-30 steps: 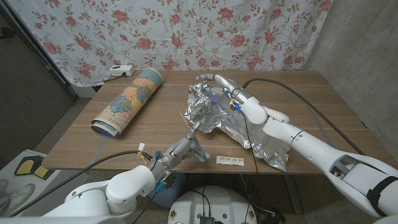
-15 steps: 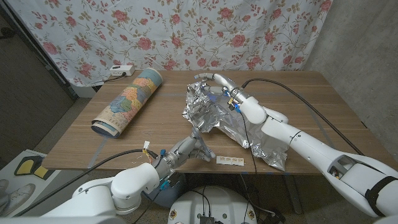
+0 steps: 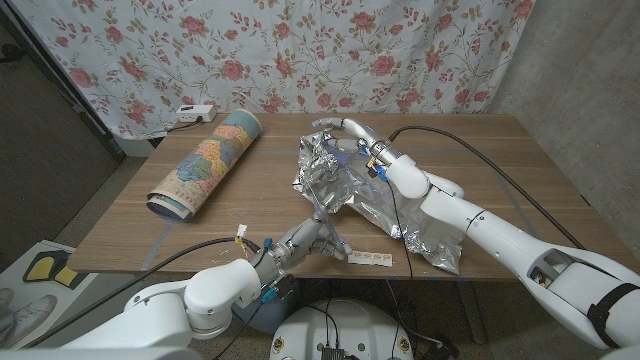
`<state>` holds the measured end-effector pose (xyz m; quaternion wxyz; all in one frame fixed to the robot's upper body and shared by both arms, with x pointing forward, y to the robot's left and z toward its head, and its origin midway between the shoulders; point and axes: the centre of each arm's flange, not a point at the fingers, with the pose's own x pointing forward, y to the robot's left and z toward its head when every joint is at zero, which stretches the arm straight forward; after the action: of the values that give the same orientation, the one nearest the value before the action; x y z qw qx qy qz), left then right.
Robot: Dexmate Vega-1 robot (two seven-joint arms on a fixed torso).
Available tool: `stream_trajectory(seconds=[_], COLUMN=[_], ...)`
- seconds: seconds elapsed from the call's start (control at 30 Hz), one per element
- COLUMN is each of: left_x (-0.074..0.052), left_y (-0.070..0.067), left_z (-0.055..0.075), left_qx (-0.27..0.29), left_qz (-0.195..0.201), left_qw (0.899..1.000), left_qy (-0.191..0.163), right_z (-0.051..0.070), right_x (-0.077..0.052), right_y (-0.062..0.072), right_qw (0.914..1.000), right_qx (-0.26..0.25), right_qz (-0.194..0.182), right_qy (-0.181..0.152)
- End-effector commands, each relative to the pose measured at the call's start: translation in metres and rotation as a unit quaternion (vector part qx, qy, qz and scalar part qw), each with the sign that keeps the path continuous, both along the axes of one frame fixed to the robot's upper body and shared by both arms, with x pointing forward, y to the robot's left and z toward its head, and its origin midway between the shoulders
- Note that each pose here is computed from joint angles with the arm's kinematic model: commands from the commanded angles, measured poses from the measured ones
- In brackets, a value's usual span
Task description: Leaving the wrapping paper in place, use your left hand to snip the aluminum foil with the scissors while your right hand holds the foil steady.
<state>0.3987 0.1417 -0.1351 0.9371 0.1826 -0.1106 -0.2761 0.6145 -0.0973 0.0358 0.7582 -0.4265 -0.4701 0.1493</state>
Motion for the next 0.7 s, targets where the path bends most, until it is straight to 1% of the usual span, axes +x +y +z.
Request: stream_trajectory(seconds=[0.03,0.3,0.47,0.7], left_x=[0.0025,0.0049,0.0065,0.0088], left_y=[-0.0027,-0.0021,-0.0041,-0.0056], left_z=[-0.0003,0.0001,0.0015,0.0029], left_qx=[0.0,-0.005,-0.005,-0.006], left_qz=[-0.004,-0.007,-0.013,-0.015], left_qw=[1.0,1.0,1.0,1.0], left_qy=[0.001,0.003,0.002,0.0], right_z=[-0.0026,-0.0058,-0.0083,-0.0107], right_x=[0.001,0.0009,0.0012,0.0032], right_y=[-0.001,-0.0002,0.0008,-0.001], right_qw=[0.9999,0.9999,0.9998,0.9997], right_qx=[-0.003,-0.002,-0.001,-0.002], right_qz=[0.006,0.011,0.014,0.011], right_qy=[0.007,0.012,0.015,0.02])
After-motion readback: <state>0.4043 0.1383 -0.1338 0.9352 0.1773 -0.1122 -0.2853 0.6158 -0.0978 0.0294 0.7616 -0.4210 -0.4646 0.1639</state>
